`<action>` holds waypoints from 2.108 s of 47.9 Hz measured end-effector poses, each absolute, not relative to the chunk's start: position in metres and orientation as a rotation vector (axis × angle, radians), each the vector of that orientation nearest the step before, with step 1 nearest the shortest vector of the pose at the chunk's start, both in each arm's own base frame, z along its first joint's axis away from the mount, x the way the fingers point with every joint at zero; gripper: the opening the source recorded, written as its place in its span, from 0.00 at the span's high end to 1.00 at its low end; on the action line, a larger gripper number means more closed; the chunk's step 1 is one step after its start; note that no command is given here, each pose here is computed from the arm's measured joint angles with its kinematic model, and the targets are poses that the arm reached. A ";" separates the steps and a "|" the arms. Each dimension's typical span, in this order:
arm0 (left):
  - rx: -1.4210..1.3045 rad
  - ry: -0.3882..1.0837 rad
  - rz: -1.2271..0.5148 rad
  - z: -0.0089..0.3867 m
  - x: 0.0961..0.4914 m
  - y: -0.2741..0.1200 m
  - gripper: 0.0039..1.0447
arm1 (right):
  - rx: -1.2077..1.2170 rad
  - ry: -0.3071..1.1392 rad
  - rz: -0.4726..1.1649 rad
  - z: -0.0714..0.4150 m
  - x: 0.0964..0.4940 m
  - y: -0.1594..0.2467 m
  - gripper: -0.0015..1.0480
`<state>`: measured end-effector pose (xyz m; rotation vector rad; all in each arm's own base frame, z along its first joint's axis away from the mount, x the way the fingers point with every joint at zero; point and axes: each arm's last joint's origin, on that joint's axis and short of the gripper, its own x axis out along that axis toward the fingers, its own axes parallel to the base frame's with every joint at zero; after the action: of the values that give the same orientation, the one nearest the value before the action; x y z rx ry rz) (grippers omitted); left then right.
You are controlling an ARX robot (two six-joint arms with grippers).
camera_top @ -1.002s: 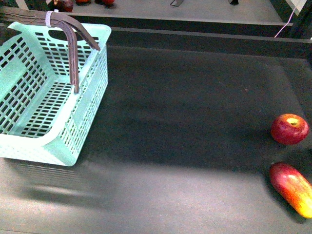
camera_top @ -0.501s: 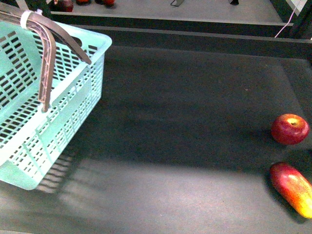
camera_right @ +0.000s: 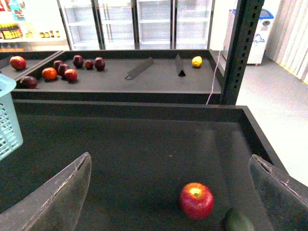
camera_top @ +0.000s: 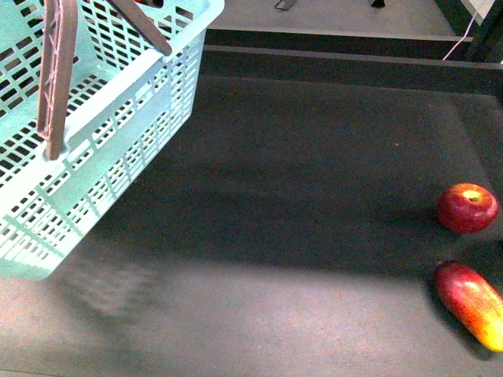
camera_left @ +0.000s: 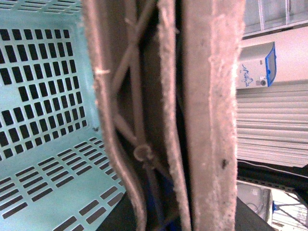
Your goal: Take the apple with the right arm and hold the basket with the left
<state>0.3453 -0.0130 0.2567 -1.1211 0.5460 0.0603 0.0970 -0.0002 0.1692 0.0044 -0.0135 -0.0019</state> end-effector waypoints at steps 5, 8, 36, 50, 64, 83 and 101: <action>-1.092 0.569 0.054 0.253 0.343 -0.017 0.84 | 0.004 -0.014 -0.002 0.169 0.097 0.000 0.08; -1.079 0.582 0.047 0.252 0.343 -0.020 0.84 | 0.004 -0.014 -0.002 0.169 0.097 0.000 0.08; -0.970 0.628 -0.108 0.274 0.320 -0.074 0.84 | 0.004 -0.014 -0.002 0.169 0.097 0.000 0.08; -0.921 0.705 -0.201 0.266 0.313 -0.120 0.84 | 0.004 -0.014 -0.002 0.169 0.097 0.000 0.08; -0.862 0.758 -0.310 0.269 0.294 -0.168 0.84 | 0.004 -0.014 -0.002 0.169 0.097 0.000 0.08; -0.827 0.799 -0.378 0.272 0.281 -0.201 0.84 | 0.004 -0.014 -0.002 0.169 0.097 0.000 0.08; -0.802 0.815 -0.453 0.275 0.270 -0.222 0.84 | 0.004 -0.014 -0.002 0.169 0.097 0.000 0.08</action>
<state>0.2702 -0.2223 0.2753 -0.8016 0.8154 -0.4532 0.0970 -0.0002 0.1692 0.0044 -0.0135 -0.0019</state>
